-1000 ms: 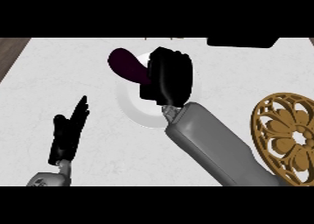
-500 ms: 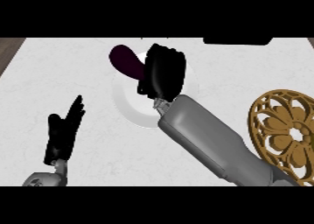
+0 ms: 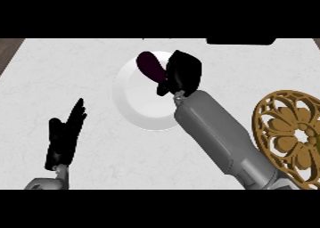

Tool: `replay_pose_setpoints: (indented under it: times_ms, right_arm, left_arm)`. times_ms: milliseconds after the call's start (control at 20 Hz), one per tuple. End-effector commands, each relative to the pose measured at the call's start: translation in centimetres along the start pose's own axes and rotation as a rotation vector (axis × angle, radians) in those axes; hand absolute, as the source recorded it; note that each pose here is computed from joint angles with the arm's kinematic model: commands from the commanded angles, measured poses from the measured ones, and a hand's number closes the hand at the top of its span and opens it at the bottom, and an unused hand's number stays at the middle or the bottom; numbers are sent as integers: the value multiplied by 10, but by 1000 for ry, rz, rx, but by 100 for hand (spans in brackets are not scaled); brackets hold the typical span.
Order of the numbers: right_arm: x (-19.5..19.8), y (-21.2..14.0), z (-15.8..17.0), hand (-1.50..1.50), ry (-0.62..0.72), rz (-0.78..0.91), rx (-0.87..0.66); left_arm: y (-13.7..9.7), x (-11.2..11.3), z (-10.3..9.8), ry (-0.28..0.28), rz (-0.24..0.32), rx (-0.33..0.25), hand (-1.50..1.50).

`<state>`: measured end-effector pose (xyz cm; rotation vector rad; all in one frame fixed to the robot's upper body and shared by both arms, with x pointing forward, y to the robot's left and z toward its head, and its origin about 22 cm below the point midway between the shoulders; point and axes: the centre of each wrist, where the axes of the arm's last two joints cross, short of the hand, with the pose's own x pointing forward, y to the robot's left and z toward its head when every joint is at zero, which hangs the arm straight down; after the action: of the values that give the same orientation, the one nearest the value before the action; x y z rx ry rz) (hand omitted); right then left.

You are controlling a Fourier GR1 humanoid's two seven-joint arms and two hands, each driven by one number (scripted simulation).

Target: Pick the eggplant from the placemat and place it in the plate

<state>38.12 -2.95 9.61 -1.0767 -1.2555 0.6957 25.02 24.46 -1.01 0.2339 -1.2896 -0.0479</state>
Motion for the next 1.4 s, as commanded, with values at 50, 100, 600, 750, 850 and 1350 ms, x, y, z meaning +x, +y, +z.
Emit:
replay_pose_setpoints:
  times_ms: [50,100,600,750,850,1350]
  right_arm:
    - [-28,21,-8,150,58,-48,225]
    - [-27,21,-10,150,70,-3,269]
    - [-37,12,-11,-150,-162,-253,253]
    - [-36,-9,-12,-150,-192,-509,123]
    - [-48,-15,-13,-150,-176,-652,49]
    - [-100,-18,7,-150,-219,-884,156]
  left_arm:
    - [-2,3,-1,-5,-2,9,0]
    - [-2,0,3,-6,-5,2,0]
    - [7,8,-7,4,3,13,0]
    - [-2,-1,1,-2,18,24,0]
    - [5,3,0,5,12,14,0]
    - [9,15,2,10,6,11,0]
